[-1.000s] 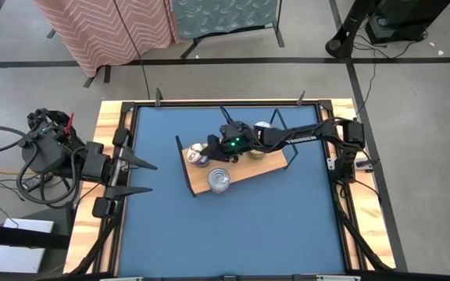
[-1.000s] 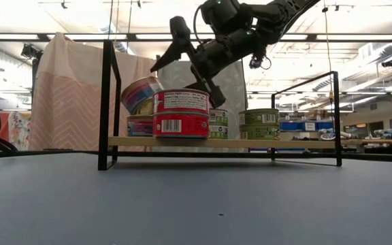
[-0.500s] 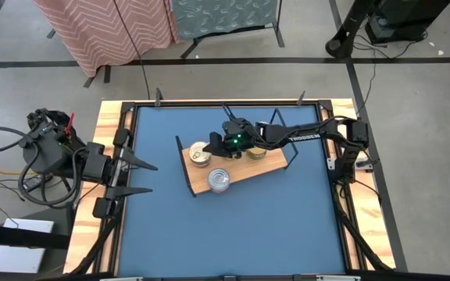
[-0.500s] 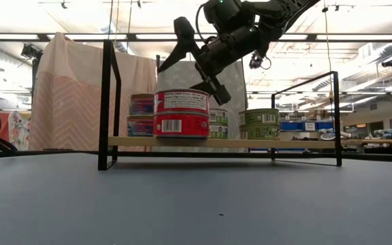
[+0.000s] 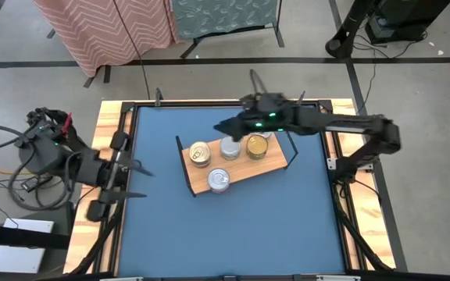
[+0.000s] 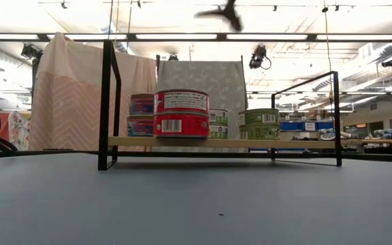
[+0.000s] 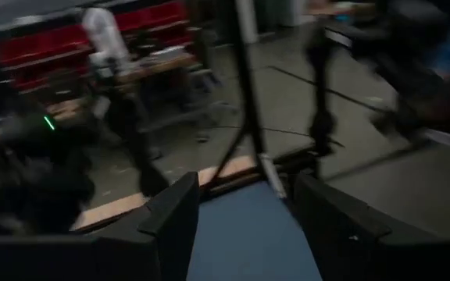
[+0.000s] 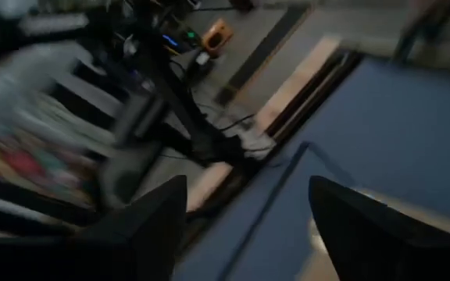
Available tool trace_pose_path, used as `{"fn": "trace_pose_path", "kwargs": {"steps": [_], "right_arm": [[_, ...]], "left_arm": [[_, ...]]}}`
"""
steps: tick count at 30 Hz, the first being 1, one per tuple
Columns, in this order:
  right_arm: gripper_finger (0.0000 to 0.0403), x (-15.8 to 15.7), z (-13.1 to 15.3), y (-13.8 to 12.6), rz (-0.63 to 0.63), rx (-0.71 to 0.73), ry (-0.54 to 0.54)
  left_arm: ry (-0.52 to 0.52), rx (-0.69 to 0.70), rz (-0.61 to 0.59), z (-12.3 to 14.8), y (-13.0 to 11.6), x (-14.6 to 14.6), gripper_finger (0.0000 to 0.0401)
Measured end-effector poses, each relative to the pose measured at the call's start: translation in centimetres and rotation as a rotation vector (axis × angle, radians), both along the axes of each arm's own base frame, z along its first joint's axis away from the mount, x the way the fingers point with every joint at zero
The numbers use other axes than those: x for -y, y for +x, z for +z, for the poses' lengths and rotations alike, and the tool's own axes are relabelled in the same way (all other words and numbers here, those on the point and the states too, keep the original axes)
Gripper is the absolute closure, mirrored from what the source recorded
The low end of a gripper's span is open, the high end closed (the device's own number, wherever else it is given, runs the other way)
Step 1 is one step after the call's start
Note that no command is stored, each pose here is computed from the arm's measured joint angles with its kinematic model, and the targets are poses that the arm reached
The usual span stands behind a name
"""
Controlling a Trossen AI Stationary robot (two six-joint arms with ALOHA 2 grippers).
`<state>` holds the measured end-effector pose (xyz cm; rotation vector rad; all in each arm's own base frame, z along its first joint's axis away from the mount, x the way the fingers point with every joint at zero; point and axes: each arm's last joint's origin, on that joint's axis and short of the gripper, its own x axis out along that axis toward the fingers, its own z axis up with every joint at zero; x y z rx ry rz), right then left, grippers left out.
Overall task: Stack canned seafood by type on shelf
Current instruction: Return to Home Position
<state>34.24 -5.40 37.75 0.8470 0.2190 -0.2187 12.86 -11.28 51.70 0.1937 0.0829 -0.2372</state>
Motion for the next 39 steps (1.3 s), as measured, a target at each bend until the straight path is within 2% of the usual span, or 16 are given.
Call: {"fn": "trace_pose_path", "kwargs": {"steps": [3, 6, 10, 13, 14, 20, 23, 29, 33, 36, 39], "right_arm": [[0.0155, -2.4, 4.0, -3.4, 0.011, -0.037, -0.212], [0.0203, -5.0, 6.7, -6.9, 0.033, -0.010, -0.341], [0.0292, -7.7, 8.0, -11.1, 0.058, 0.002, -0.380], [0.0371, -9.5, 8.0, -13.6, 0.124, -0.018, -0.390], [0.0386, -10.0, 7.8, -14.3, 0.152, -0.029, -0.386], [0.0394, -12.0, 6.8, -16.7, 0.225, -0.098, -0.261], [0.0396, -12.9, 6.3, -17.4, 0.260, -0.135, -0.285], [0.0398, -13.3, 5.1, -19.5, 0.296, -0.284, -0.405], [0.0398, -13.3, 4.2, -21.0, 0.336, -0.389, -0.372], [0.0398, -13.2, 4.2, -22.0, 0.349, -0.406, -0.394], [0.0398, -13.1, 4.5, -22.5, 0.341, -0.367, -0.481]], "left_arm": [[0.000, -0.057, -0.073, 0.2, -1.3, -0.4, 0.0198], [-0.034, -0.160, -0.095, -0.4, -2.8, -1.3, 0.0220], [-0.067, -0.273, -0.083, -1.3, -4.0, -2.3, 0.0258], [-0.055, -0.327, -0.072, -1.9, -4.7, -3.1, 0.0293], [-0.049, -0.344, -0.073, -2.0, -5.0, -3.3, 0.0306], [-0.058, -0.485, -0.085, -3.1, -6.2, -4.6, 0.0391], [-0.082, -0.534, -0.049, -3.5, -6.4, -4.9, 0.0393], [-0.130, -0.556, 0.023, -3.7, -6.3, -5.0, 0.0397], [-0.170, -0.588, 0.062, -4.2, -5.7, -4.2, 0.0398], [-0.195, -0.630, 0.103, -5.2, -5.1, -3.4, 0.0398], [-0.185, -0.666, 0.145, -6.8, -4.3, -2.3, 0.0399]]}}
